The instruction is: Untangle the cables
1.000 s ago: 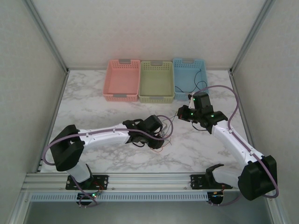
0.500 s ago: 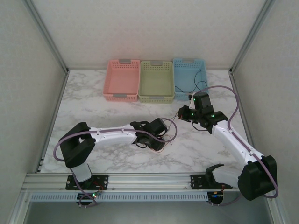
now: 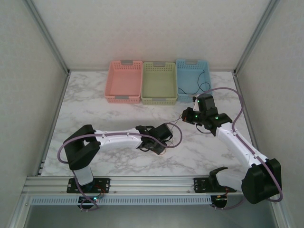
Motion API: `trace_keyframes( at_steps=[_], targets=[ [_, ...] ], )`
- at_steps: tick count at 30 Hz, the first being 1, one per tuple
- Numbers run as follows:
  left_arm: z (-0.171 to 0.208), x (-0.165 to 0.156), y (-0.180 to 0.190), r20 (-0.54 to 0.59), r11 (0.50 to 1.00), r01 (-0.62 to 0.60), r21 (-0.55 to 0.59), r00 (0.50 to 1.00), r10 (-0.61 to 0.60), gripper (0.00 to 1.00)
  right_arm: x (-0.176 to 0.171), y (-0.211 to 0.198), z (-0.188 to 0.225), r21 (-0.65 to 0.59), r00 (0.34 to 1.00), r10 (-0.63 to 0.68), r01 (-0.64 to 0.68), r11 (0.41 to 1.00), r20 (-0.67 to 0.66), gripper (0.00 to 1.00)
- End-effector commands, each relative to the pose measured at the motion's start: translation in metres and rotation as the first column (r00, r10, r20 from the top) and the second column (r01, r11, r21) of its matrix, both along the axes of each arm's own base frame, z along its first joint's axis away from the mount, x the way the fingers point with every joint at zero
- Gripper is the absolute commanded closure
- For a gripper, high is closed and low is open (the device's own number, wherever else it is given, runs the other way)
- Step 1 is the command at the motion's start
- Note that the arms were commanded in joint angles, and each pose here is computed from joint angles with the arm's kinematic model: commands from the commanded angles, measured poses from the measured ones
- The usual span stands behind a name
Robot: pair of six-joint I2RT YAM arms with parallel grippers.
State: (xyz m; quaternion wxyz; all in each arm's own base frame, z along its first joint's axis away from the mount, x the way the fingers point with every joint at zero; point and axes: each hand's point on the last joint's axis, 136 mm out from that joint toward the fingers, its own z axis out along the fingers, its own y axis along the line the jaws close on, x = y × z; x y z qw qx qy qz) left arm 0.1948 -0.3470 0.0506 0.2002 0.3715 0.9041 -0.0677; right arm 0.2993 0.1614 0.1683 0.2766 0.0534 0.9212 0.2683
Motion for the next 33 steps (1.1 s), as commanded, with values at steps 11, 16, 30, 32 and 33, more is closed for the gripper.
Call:
trace_keyframes(
  at_steps=[11, 16, 30, 32, 33],
  targets=[
    [-0.017, 0.004, 0.028, 0.072, 0.982, -0.008, 0.189, 0.997, -0.005, 0.79, -0.002, -0.007, 0.006, -0.016, 1.000, -0.003, 0.003, 1.000, 0.023, 1.00],
    [-0.004, 0.007, 0.030, 0.103, 0.986, -0.025, 0.168, 0.995, 0.007, 0.94, -0.002, -0.010, 0.007, -0.025, 1.000, -0.008, 0.009, 1.000, 0.027, 1.00],
    [0.102, 0.005, 0.068, 0.201, 0.987, -0.127, -0.095, 0.969, 0.144, 1.00, 0.009, -0.056, 0.010, -0.017, 0.987, -0.154, 0.155, 0.988, 0.049, 1.00],
    [0.118, 0.005, 0.080, 0.198, 0.976, -0.156, -0.151, 0.963, 0.184, 1.00, 0.011, -0.066, 0.004, -0.025, 0.982, -0.185, 0.186, 0.982, 0.035, 1.00],
    [0.122, 0.007, 0.087, 0.198, 0.971, -0.171, -0.168, 0.959, 0.204, 1.00, 0.012, -0.070, 0.000, -0.029, 0.979, -0.201, 0.202, 0.979, 0.026, 1.00]
  ],
)
